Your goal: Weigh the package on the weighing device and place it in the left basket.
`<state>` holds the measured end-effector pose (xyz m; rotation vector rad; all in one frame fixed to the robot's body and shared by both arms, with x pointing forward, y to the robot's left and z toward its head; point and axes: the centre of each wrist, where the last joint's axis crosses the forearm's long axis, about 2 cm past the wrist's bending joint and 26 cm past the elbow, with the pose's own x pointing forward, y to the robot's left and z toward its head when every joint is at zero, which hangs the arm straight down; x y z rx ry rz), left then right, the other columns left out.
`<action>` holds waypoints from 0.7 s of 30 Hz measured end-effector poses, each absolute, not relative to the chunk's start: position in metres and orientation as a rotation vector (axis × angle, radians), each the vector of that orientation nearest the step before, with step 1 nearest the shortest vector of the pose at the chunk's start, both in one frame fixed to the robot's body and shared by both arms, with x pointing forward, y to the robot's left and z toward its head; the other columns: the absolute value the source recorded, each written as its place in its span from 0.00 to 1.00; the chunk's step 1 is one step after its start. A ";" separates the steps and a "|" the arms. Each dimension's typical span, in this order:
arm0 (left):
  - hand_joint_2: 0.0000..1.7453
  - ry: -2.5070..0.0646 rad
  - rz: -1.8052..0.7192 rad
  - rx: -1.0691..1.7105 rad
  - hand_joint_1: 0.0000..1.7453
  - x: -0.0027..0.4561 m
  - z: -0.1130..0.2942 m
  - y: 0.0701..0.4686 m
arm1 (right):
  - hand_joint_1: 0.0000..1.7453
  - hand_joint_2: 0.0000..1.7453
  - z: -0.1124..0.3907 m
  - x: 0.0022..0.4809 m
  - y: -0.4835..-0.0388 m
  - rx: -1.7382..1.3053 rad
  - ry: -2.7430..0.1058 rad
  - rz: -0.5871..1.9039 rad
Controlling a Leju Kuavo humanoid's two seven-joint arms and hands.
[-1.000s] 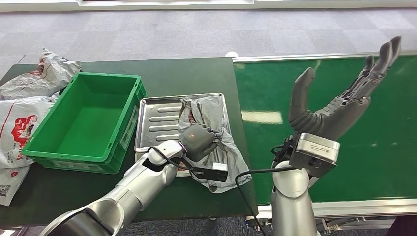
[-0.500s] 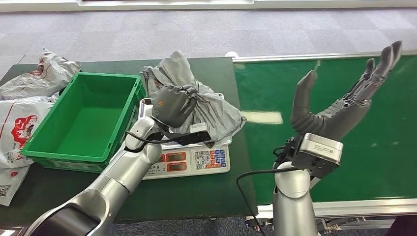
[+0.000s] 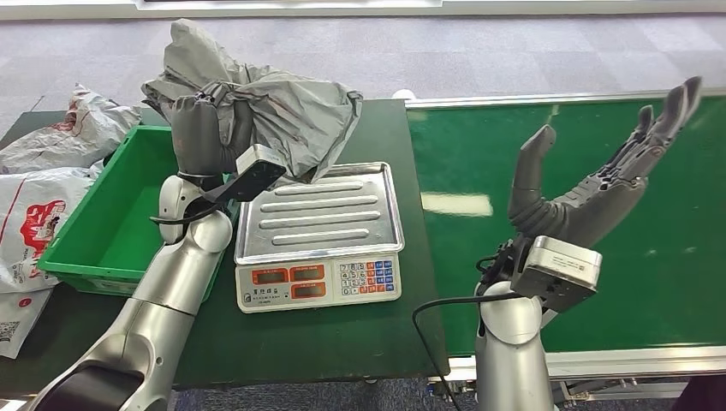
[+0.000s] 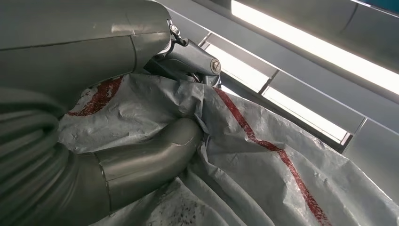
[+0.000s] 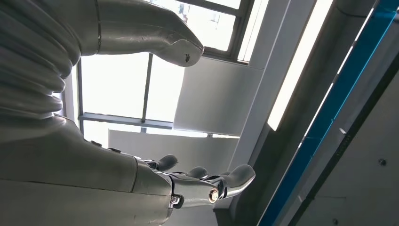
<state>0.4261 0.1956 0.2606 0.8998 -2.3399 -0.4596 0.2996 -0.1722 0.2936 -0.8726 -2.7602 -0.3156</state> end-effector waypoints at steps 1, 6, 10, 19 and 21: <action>1.00 -2.339 -0.449 0.909 1.00 0.426 0.261 0.197 | 0.00 1.00 0.294 0.300 -0.172 -0.872 -2.760 -0.315; 1.00 -2.139 -0.520 1.194 1.00 0.426 0.259 0.208 | 0.00 1.00 0.293 0.300 -0.172 -0.871 -2.759 -0.315; 1.00 -1.806 -0.687 1.383 1.00 0.441 0.241 0.229 | 0.00 1.00 0.293 0.300 -0.172 -0.867 -2.758 -0.318; 1.00 -1.462 -0.770 1.298 1.00 0.445 0.178 0.282 | 0.00 1.00 0.294 0.299 -0.170 -0.864 -2.748 -0.310; 1.00 -1.410 -0.770 1.282 1.00 0.442 0.169 0.287 | 0.00 1.00 0.294 0.299 -0.170 -0.863 -2.744 -0.308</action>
